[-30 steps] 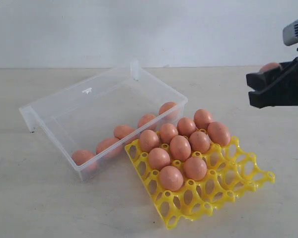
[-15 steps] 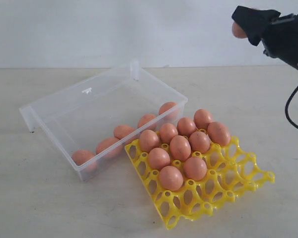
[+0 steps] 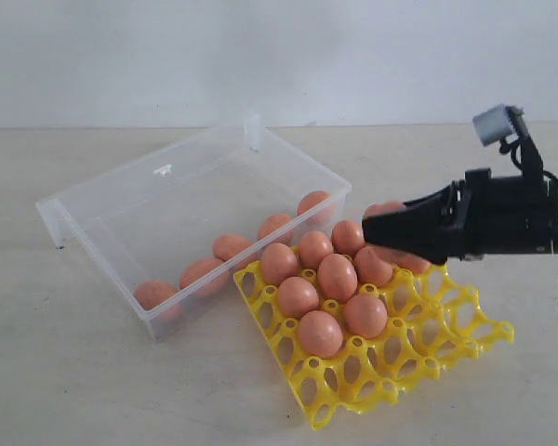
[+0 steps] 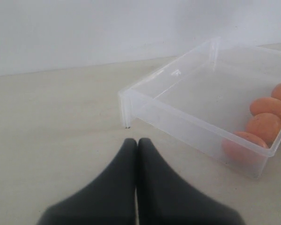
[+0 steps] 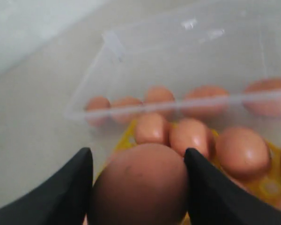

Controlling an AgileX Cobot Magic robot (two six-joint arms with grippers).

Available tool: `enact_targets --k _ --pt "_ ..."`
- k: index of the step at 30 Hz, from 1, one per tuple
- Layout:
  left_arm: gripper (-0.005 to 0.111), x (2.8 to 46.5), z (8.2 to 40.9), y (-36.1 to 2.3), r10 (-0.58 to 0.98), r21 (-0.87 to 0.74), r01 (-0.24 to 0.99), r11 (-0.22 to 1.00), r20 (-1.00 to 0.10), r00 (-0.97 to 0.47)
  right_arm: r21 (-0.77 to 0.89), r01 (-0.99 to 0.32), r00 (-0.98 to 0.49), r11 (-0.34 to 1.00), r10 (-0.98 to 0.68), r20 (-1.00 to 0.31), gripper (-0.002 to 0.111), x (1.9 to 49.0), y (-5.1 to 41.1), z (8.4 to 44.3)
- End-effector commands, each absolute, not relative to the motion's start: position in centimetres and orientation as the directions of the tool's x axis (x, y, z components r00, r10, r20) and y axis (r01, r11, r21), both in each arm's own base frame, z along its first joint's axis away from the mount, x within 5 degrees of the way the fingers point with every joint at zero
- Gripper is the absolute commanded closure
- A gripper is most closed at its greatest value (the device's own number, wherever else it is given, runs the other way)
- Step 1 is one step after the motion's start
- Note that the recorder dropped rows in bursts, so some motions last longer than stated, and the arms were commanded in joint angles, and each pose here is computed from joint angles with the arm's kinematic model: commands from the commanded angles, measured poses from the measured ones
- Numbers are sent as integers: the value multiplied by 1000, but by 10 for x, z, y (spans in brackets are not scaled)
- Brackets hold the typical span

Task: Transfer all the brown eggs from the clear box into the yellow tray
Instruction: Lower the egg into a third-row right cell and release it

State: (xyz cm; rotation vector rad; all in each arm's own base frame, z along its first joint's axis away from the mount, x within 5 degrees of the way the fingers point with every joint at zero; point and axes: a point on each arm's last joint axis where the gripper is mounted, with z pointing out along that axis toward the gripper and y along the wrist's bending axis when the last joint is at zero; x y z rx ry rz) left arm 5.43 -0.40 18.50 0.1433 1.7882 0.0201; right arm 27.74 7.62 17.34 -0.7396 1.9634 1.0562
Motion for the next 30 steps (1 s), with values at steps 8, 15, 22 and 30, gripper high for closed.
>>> enact_targets --k 8,15,22,30 --pt "111 54 186 -4 109 94 82 992 -972 -207 233 -780 -522 581 -400 -753 109 271 88 148" --pt "111 54 186 -4 109 94 82 992 -972 -207 177 -755 -532 632 -431 -728 109 274 92 143" --pt "111 54 186 -4 109 94 82 992 -972 -207 181 -732 -548 657 -409 -730 109 276 91 144" --pt "111 54 186 -4 109 94 82 992 -972 -207 172 -734 -538 657 -407 -738 81 277 91 144"
